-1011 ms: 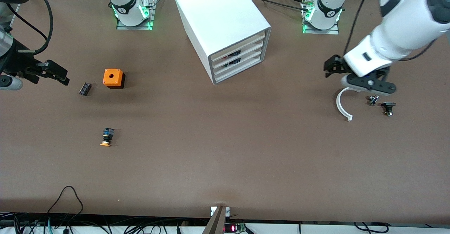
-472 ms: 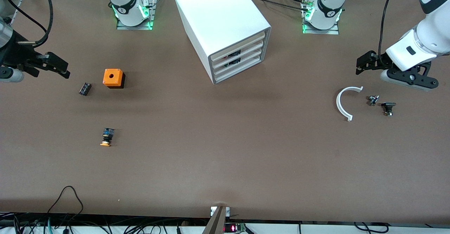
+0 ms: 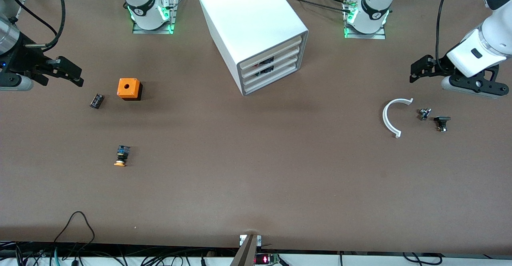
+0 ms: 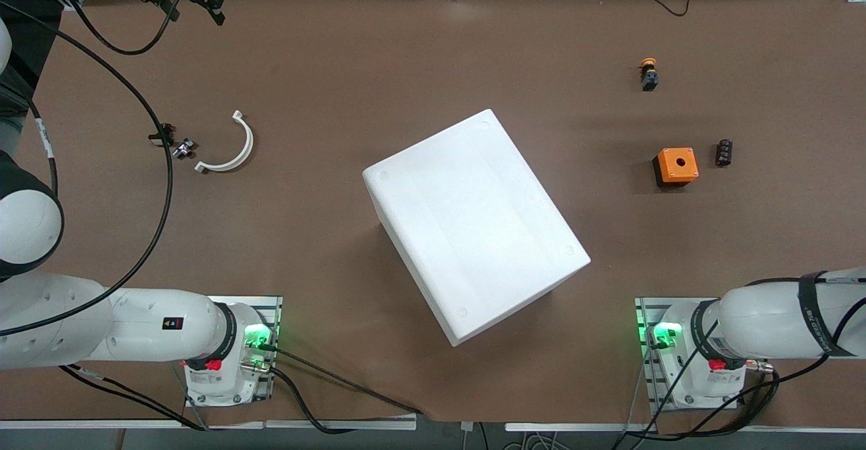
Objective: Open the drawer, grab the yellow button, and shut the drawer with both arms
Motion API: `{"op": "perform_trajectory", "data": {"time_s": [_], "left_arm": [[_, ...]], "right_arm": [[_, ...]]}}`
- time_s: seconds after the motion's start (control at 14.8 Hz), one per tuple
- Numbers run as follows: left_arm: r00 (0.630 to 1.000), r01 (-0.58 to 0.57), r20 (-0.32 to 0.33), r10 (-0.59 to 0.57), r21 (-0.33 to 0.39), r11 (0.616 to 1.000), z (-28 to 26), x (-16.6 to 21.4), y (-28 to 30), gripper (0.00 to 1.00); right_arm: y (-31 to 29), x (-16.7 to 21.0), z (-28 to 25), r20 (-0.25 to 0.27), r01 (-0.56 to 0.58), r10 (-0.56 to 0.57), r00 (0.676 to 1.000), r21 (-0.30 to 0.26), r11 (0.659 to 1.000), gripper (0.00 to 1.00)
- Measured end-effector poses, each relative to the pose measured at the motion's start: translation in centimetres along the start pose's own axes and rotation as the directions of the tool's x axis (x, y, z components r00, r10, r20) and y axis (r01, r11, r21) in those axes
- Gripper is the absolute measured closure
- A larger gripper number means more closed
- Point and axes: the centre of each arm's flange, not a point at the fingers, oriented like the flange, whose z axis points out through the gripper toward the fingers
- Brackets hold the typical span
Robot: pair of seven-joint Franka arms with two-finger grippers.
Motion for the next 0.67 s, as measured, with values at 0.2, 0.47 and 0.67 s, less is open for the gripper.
{"op": "perform_trajectory", "data": {"time_s": [0.2,0.47,0.67], "left_arm": [[1.000,0.023,0.008,-0.023,-0.002,1.000,0.02,-0.26,-1.25,0.00],[1.000,0.025,0.009,-0.025,-0.003,1.000,0.03,-0.28,-1.30,0.00],[1.000,0.020,0.010,-0.020,-0.002,1.000,0.04,-0.25,-1.03,0.00]], "right_arm": [[-0.07,0.00,-0.04,0.000,-0.001,0.001,1.000,0.007,1.000,0.01],[-0.07,-0.03,-0.37,-0.007,-0.001,0.001,1.000,0.009,1.000,0.01],[-0.08,-0.04,-0.42,-0.008,-0.001,0.001,1.000,0.009,1.000,0.01]]}}
